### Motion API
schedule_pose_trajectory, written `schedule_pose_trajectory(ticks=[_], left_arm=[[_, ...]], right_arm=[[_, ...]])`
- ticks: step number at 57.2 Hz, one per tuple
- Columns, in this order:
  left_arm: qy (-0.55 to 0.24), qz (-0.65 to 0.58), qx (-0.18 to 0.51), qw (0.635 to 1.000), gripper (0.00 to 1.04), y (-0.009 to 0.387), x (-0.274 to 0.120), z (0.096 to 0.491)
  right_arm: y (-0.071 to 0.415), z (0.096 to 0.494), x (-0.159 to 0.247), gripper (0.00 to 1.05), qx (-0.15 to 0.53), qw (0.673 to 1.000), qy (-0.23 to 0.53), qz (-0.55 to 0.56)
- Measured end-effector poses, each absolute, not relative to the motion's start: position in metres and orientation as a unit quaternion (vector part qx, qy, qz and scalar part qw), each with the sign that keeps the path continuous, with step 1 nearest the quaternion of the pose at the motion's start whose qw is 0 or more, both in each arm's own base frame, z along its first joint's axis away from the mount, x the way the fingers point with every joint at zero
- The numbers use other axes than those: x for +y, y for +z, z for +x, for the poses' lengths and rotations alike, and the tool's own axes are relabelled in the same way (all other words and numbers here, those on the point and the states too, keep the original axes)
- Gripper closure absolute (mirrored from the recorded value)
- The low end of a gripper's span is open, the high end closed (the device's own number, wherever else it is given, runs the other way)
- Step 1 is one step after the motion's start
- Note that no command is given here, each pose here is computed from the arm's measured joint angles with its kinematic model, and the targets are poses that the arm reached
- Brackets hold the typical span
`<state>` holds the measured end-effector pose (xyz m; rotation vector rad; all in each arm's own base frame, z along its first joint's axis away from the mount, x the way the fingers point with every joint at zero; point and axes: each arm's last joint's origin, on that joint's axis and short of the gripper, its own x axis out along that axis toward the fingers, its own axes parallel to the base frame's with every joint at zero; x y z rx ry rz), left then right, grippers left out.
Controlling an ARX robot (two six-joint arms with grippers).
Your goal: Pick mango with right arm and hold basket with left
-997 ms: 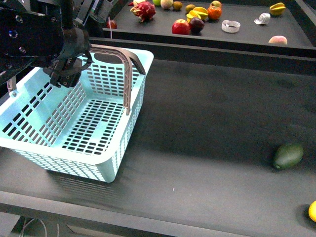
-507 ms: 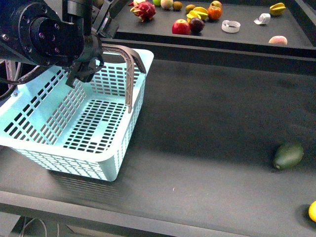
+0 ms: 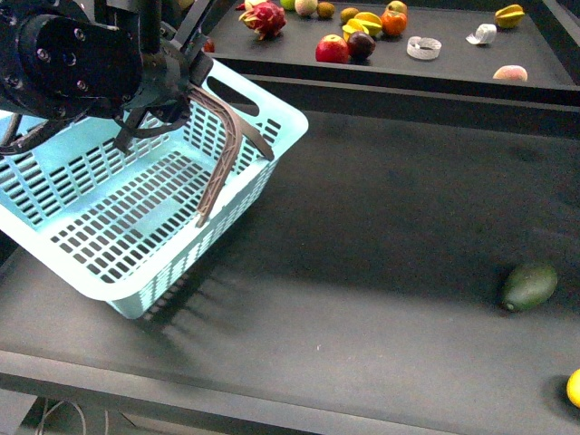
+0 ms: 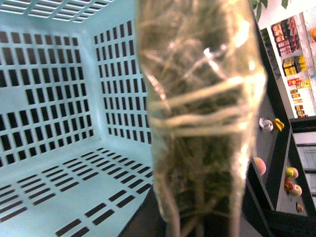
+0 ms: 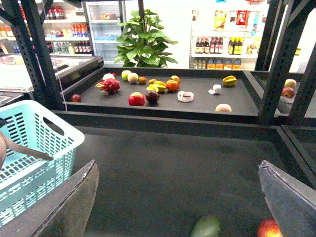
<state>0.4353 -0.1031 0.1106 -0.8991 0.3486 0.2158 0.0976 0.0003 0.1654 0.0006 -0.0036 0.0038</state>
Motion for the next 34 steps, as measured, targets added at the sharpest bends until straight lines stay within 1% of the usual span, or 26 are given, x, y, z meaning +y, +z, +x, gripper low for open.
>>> schedule_pose_trajectory(ticks=[12, 21, 34], left_arm=[[0.040, -0.354, 0.162, 0.920, 1.00, 0.138, -0.115, 0.401], [-0.011, -0.309, 0.162, 0.937, 1.00, 0.151, -0.123, 0.372], [-0.081, -0.235, 0.164, 0.955, 1.00, 0.155, -0.138, 0.332]], right_arm=[[0.165, 0.098, 0.000, 0.08, -0.002, 1.000, 0.002, 0.000], [0.165, 0.098, 0.000, 0.08, -0.002, 1.000, 0.002, 0.000], [0.165, 0.098, 0.000, 0.08, -0.002, 1.000, 0.002, 0.000]])
